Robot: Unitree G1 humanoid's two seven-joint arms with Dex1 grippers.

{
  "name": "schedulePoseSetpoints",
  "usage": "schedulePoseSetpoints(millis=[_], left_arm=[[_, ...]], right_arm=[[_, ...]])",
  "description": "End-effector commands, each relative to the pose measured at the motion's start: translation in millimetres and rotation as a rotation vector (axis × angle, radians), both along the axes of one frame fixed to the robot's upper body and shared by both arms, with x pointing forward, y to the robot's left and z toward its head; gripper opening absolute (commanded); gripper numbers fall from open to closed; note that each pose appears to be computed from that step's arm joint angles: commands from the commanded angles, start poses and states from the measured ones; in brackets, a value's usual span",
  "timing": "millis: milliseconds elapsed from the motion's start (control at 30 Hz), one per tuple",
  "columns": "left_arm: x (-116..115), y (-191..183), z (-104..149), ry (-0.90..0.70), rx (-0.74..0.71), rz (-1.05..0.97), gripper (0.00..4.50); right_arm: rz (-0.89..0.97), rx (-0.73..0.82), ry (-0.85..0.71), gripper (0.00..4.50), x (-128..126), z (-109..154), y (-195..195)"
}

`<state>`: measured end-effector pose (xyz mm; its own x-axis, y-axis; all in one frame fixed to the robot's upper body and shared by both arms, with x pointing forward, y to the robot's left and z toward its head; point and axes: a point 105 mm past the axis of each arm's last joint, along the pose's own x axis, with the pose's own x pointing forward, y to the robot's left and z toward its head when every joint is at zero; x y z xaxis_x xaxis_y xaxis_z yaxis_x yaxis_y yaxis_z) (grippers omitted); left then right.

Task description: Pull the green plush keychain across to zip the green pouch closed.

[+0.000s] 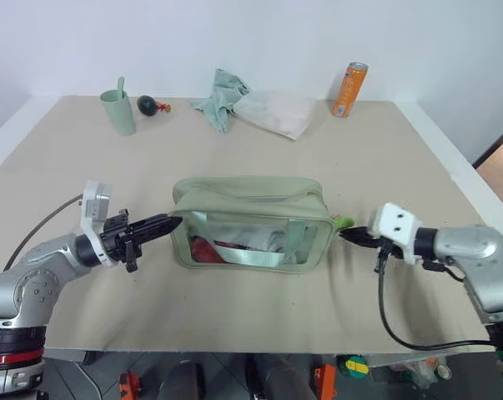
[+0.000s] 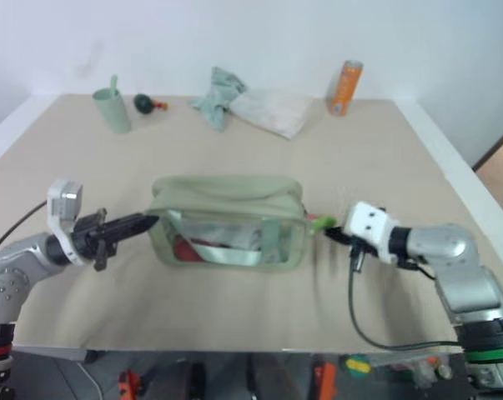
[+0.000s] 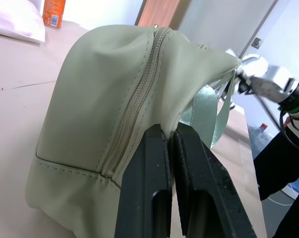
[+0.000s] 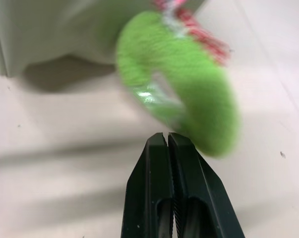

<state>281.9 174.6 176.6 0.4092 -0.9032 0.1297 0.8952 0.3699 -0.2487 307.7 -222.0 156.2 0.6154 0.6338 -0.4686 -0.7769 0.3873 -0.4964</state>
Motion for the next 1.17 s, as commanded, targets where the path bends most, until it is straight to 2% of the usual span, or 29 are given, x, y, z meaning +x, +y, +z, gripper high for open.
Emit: schedulePoseSetpoints(millis=[33, 200, 267, 333, 367, 400, 533, 567, 633, 733, 800, 933, 1067, 1167], left_arm=[[-0.4, 4.1, 8.1, -0.016, -0.014, 0.024, 0.0], [0.1, 3.9, 9.1, -0.024, -0.01, 0.027, 0.0], [0.4, 3.7, 8.4, -0.018, -0.007, 0.029, 0.0], [7.2, 7.3, 6.0, 0.021, -0.014, 0.072, 0.0], [11.8, 9.6, 5.3, 0.036, -0.016, 0.102, 0.36], [14.6, 11.0, 4.8, 0.058, -0.027, 0.119, 0.75], [18.4, 13.8, 8.2, 0.069, -0.05, 0.147, 2.08], [19.7, 15.2, 10.1, 0.058, -0.049, 0.161, 2.3], [21.9, 18.2, 13.3, 0.032, -0.033, 0.192, 3.19], [20.4, 19.2, 13.3, 0.042, -0.003, 0.193, 4.13], [14.8, 22.6, 16.9, 0.043, 0.002, 0.191, 4.13], [2.5, 56.1, 27.3, 0.052, -0.064, 0.278, 4.13], [-0.3, 90.1, 14.2, 0.102, -0.07, 0.414, 4.13], [1.1, 114.1, -4.8, 0.183, -0.084, 0.53, 4.13]], right_arm=[[-0.008, 0.047, -0.04, 0.83, -3.2, 24.7, -1.4], [-0.055, 0.014, -0.035, 2.56, -2.5, 21.1, -9.5], [-0.042, 0.049, -0.002, 3.26, -6.7, 23.7, -8.3], [-0.055, 0.136, -0.022, 3.98, -6.6, 41.0, -6.6], [-0.06, 0.16, -0.013, 4.33, -8.2, 44.2, -7.0], [-0.071, 0.161, -0.017, 4.5, -8.3, 45.6, -9.0], [-0.099, 0.169, -0.002, 4.5, -9.8, 44.1, -13.9], [-0.105, 0.188, 0.009, 4.5, -11.0, 45.1, -14.7], [-0.125, 0.232, 0.017, 4.5, -11.3, 49.5, -17.8], [-0.144, 0.276, 0.063, 4.5, -15.1, 50.1, -22.5], [-0.154, 0.309, 0.132, 4.5, -23.6, 45.0, -27.1], [-0.14, 0.5, 0.201, 4.5, -41.0, 55.0, -32.1], [-0.132, 0.667, 0.184, 4.5, -49.7, 67.4, -36.3], [-0.17, 0.769, 0.18, 4.5, -54.2, 63.5, -44.4]])
